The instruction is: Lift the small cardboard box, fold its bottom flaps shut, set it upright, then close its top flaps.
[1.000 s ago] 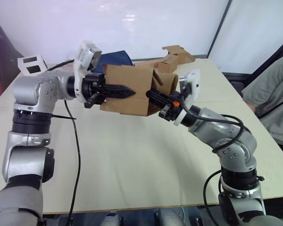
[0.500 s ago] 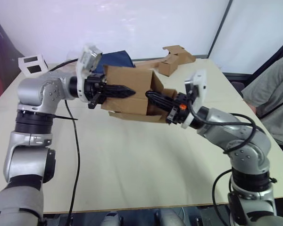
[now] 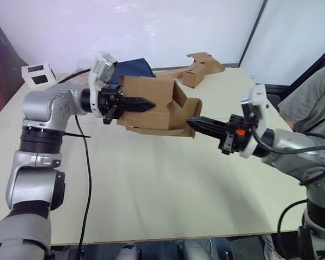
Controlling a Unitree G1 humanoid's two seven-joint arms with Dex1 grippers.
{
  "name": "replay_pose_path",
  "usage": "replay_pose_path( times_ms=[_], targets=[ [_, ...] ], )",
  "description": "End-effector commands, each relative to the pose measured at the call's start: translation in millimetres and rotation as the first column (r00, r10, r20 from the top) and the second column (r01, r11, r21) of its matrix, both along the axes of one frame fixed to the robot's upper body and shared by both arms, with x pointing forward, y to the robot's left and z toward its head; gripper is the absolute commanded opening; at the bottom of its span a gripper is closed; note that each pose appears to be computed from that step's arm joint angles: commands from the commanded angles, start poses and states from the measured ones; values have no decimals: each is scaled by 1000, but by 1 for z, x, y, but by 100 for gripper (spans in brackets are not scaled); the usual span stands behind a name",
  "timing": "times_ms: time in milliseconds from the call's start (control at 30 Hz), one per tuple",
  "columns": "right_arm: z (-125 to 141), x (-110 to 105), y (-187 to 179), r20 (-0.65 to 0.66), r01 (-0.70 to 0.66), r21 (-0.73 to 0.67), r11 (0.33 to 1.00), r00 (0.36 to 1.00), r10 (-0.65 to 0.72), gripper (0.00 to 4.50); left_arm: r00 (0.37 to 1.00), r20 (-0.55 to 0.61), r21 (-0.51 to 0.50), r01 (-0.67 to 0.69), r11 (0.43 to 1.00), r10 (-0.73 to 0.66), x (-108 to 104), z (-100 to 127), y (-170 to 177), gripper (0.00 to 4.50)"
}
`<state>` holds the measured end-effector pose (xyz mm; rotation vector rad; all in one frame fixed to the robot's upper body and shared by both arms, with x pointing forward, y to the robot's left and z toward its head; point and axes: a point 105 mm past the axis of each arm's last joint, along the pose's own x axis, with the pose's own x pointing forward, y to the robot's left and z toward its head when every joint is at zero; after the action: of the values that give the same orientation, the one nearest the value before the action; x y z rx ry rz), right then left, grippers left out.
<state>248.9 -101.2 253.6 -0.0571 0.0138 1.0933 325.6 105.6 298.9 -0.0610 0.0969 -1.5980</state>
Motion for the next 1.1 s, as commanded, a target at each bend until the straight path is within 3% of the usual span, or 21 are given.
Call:
replay_pose_path(
  times_ms=[33,200,367,600,1100],
  targets=[
    [-15,-5,5,4,-3,-54,999,1000,3,2,998,61,-38,12,999,-9,-3,21,-2,0],
    [-19,19,2,66,118,-30,992,991,-116,2,998,56,-44,39,998,-37,-10,24,-3,0],
    [-11,30,6,103,143,31,989,984,-146,2,998,52,-36,47,998,-45,-13,23,-4,0],
    [9,28,17,87,106,149,983,989,-120,2,998,48,-28,37,999,-36,-13,19,-2,0],
    [0,32,42,49,39,225,974,997,-51,2,998,60,-47,36,998,-33,-13,23,-3,0]
  ],
)
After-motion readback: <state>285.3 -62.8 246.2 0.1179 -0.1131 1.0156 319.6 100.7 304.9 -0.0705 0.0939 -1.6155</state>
